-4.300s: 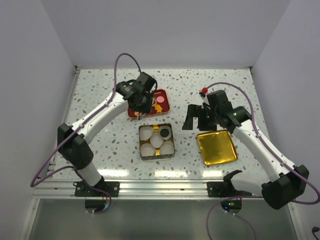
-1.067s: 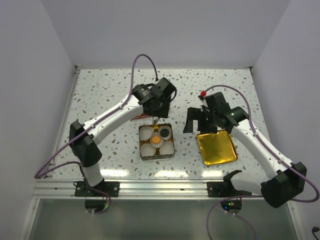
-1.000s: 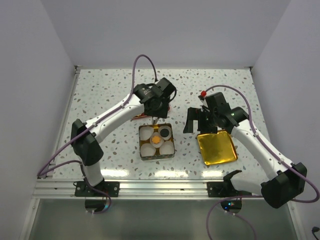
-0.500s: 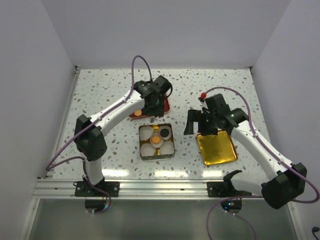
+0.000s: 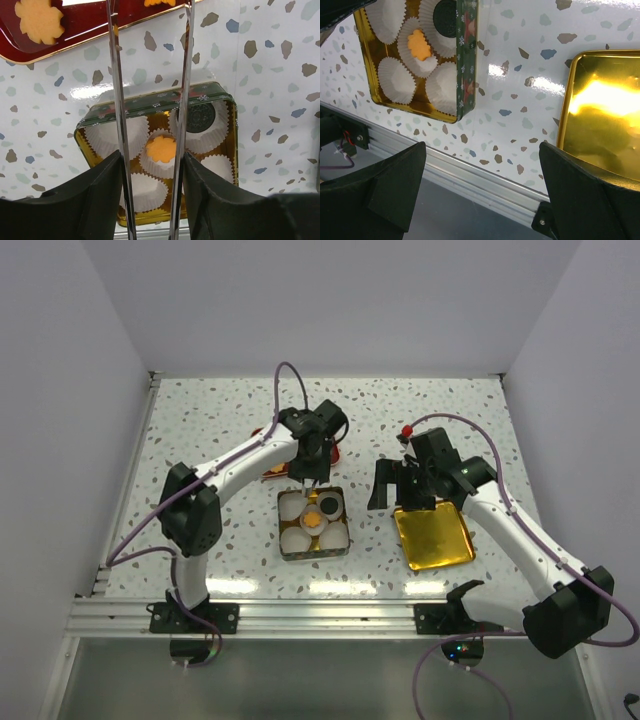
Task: Pack the cookies
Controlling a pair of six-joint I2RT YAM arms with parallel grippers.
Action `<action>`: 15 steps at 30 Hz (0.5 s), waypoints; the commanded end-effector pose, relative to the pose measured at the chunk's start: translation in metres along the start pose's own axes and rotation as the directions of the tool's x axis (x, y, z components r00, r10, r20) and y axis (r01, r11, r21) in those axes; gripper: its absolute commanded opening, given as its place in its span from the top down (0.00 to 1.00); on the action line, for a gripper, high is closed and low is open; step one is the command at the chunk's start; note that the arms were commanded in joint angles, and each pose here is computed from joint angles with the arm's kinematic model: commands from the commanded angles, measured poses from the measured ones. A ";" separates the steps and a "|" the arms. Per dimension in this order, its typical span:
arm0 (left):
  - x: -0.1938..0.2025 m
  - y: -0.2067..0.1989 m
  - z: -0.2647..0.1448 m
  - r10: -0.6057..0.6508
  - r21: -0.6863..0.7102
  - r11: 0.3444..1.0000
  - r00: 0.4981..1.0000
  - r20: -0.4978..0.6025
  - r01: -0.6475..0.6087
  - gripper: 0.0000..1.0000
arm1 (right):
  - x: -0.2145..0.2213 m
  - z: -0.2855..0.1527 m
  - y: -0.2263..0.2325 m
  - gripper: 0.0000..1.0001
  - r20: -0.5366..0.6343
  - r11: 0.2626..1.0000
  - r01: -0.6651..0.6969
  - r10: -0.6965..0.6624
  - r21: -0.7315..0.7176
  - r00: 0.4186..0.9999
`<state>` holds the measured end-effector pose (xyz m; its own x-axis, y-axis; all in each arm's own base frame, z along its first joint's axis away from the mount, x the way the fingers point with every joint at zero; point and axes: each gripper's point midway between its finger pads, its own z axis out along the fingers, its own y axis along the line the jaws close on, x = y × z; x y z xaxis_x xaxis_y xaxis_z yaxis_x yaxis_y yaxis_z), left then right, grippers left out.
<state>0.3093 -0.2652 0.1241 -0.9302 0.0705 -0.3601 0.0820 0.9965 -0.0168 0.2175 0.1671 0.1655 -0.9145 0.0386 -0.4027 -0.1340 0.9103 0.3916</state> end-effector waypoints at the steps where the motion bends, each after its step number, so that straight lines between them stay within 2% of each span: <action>1: -0.006 -0.005 0.005 -0.035 0.026 0.999 0.999 0.009 0.035 0.53 | 0.001 -0.004 0.002 0.01 0.007 1.000 0.024 -0.024 -0.013 1.000; 7: -0.010 -0.007 -0.007 -0.044 0.057 0.997 0.999 0.028 0.042 0.73 | 0.001 -0.005 0.001 0.01 0.009 1.000 0.024 -0.024 -0.010 1.000; 11: -0.016 -0.001 -0.020 -0.052 0.062 0.997 0.997 0.053 0.049 0.76 | 0.001 -0.005 0.002 0.01 0.007 1.000 0.023 -0.022 -0.013 1.000; 15: -0.038 0.011 -0.058 -0.068 0.092 0.994 0.988 0.140 0.056 0.76 | -0.002 -0.006 0.004 0.01 0.011 1.000 0.022 -0.022 -0.017 1.000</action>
<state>0.3137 -0.2622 0.1319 -0.9294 0.0414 -0.3667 0.0643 0.9967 -0.0505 0.2174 0.1670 0.1654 -0.9142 0.0357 -0.4036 -0.1367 0.9105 0.3902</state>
